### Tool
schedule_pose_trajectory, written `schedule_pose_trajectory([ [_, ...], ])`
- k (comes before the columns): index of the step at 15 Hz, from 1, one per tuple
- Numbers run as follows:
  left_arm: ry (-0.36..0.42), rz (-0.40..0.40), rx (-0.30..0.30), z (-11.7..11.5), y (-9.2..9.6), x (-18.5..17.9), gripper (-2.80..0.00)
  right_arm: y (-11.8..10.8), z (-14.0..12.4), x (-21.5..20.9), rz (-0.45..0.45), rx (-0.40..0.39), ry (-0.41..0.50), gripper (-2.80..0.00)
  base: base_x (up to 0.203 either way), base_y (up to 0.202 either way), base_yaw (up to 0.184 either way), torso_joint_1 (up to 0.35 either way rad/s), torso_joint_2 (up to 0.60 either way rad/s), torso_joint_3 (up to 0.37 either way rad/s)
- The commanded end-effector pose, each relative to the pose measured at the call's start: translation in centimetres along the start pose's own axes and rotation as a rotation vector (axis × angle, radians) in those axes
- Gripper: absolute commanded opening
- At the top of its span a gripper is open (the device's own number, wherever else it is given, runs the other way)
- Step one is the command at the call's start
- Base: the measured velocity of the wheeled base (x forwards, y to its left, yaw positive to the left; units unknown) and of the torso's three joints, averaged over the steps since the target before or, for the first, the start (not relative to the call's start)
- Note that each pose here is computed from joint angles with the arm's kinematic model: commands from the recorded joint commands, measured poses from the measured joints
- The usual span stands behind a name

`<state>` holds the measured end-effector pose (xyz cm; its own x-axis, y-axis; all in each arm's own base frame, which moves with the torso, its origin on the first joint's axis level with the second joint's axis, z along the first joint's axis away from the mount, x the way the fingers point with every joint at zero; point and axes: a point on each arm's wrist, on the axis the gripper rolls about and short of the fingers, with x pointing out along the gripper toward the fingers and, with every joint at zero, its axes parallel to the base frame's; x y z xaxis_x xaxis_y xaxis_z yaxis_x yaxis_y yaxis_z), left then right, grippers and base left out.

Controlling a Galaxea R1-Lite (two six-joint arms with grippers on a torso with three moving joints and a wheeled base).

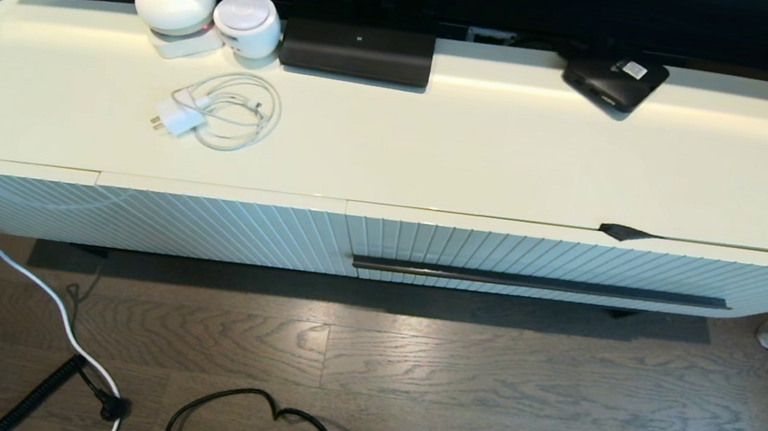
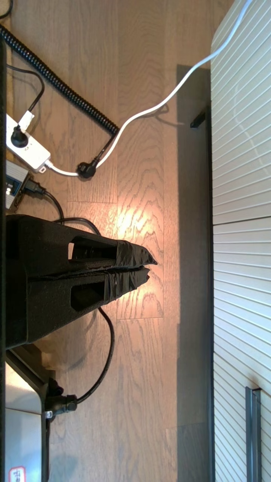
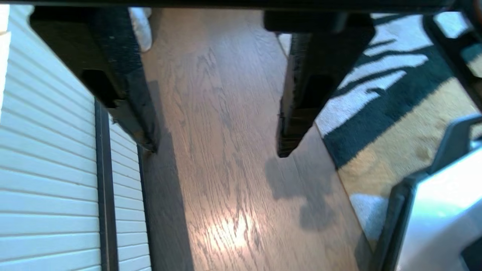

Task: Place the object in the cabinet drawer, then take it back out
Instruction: Open the drawer

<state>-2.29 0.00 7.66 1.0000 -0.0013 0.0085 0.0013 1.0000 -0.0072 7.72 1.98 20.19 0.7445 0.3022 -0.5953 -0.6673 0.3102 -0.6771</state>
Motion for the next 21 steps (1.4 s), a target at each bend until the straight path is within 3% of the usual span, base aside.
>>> schedule_pose_trajectory([
  [1, -0.001, 0.001, 0.0, 0.0, 0.0, 0.0, -2.8, -0.8, -0.1, 2.4, 0.079, -0.029, 0.047, 0.0, 0.0, 0.0, 0.0, 0.0, 0.0, 0.0],
  [4, -0.001, 0.001, 0.0, 0.0, 0.0, 0.0, -2.8, -1.9, -0.2, 5.9, 0.144, -0.144, 0.054, 0.0, 0.0, 0.0, 0.0, 0.0, 0.0, 0.0],
  [7, -0.001, 0.001, 0.0, 0.0, 0.0, 0.0, -2.8, -2.7, -0.3, 9.3, 0.184, -0.195, 0.057, 0.0, 0.0, 0.0, 0.0, 0.0, 0.0, 0.0],
  [12, 0.001, 0.0, 0.0, 0.0, 0.0, 0.0, -2.8, -3.8, 0.0, 14.5, 0.196, -0.216, 0.042, 0.0, 0.0, 0.0, 0.0, 0.0, 0.0, 0.0],
  [15, -0.001, 0.0, 0.0, 0.0, 0.0, 0.0, -2.8, -4.4, 0.2, 17.0, 0.158, -0.227, 0.024, 0.0, 0.0, 0.0, 0.0, 0.0, 0.0, 0.0],
  [21, -0.001, 0.001, 0.0, 0.0, 0.0, 0.0, -2.8, -5.1, 0.0, 19.6, 0.126, -0.228, 0.02, 0.0, 0.0, 0.0, 0.0, 0.0, 0.0, 0.0],
])
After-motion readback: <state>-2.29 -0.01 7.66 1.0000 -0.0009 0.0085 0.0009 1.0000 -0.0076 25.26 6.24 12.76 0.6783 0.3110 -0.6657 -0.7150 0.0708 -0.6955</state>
